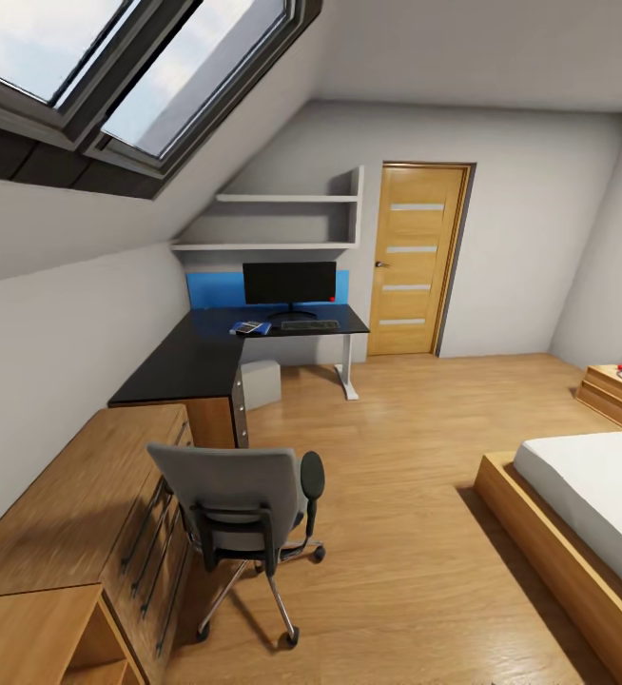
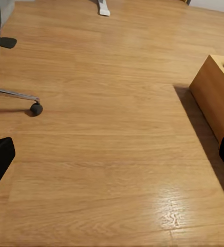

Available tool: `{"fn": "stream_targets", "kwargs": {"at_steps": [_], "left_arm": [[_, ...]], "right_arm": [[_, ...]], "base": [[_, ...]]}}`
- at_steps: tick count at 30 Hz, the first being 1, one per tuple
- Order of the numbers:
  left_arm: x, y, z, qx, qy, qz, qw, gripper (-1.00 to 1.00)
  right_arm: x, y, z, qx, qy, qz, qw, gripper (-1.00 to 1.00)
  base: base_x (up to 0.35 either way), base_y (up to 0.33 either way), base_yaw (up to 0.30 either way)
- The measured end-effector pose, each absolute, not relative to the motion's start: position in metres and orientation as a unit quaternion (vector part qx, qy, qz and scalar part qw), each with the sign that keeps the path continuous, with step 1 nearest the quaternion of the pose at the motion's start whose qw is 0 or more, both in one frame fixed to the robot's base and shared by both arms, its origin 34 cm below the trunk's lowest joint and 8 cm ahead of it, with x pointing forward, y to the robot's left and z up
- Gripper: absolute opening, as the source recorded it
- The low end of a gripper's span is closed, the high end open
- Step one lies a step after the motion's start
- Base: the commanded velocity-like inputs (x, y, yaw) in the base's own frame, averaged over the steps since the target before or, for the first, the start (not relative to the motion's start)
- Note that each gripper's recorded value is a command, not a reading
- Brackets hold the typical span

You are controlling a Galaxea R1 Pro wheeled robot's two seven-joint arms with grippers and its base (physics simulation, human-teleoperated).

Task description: In the bedroom, organize the workspace by keeping the computer under the desk, ensuring the monitor is on the desk, placing the keyboard on the desk next to the monitor, placing the mouse on the desk next to the keyboard, moving the folder from the swivel chair onto the desk next to the mouse, stacking the notebook on top of the folder with the pen on top of the notebook, and positioning the swivel chair next to the desk.

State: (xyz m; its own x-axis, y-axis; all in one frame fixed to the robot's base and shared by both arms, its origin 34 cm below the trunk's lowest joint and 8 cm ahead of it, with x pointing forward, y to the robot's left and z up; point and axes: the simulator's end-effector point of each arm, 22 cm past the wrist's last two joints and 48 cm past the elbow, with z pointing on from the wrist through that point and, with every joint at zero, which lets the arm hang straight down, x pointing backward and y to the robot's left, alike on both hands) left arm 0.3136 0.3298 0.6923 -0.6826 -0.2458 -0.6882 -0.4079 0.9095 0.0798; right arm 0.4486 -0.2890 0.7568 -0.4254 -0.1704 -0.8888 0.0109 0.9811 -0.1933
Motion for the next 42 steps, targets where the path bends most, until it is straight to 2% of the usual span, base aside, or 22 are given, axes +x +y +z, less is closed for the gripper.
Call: {"fn": "stream_targets", "kwargs": {"at_steps": [4,7,9,15,23,29,34,42], "left_arm": [[0.317,0.319,0.69,-0.192,0.908,0.107,0.355,1.0],[0.355,0.295,0.697,-0.203,0.9,0.088,0.375,1.0],[0.406,0.29,0.711,-0.207,0.889,0.078,0.401,1.0],[0.503,0.268,0.734,-0.201,0.893,0.045,0.4,1.0],[0.582,0.261,0.769,-0.198,0.882,0.025,0.427,1.0],[0.57,0.259,0.747,-0.195,0.894,0.028,0.403,1.0],[0.566,0.262,0.737,-0.195,0.897,0.032,0.396,1.0],[0.569,0.265,0.73,-0.198,0.895,0.034,0.398,1.0]], "right_arm": [[0.451,-0.283,0.754,-0.048,0.841,-0.08,0.534,1.0],[0.463,-0.258,0.758,-0.033,0.836,-0.054,0.544,1.0],[0.486,-0.239,0.752,-0.033,0.854,-0.044,0.518,1.0],[0.554,-0.184,0.763,-0.038,0.876,-0.019,0.48,1.0],[0.577,-0.118,0.758,-0.065,0.914,0.008,0.4,1.0],[0.614,-0.09,0.783,-0.06,0.917,0.031,0.393,1.0],[0.658,-0.086,0.813,0.075,0.924,0.085,0.366,1.0],[0.672,-0.076,0.819,0.089,0.909,0.118,0.39,1.0]], "base": [[0.0,0.0,0.0],[0.0,0.0,0.0],[0.0,0.0,0.0],[0.0,0.0,0.0],[0.0,0.0,0.0],[0.0,0.0,0.0],[0.0,0.0,0.0],[0.0,0.0,0.0]]}}
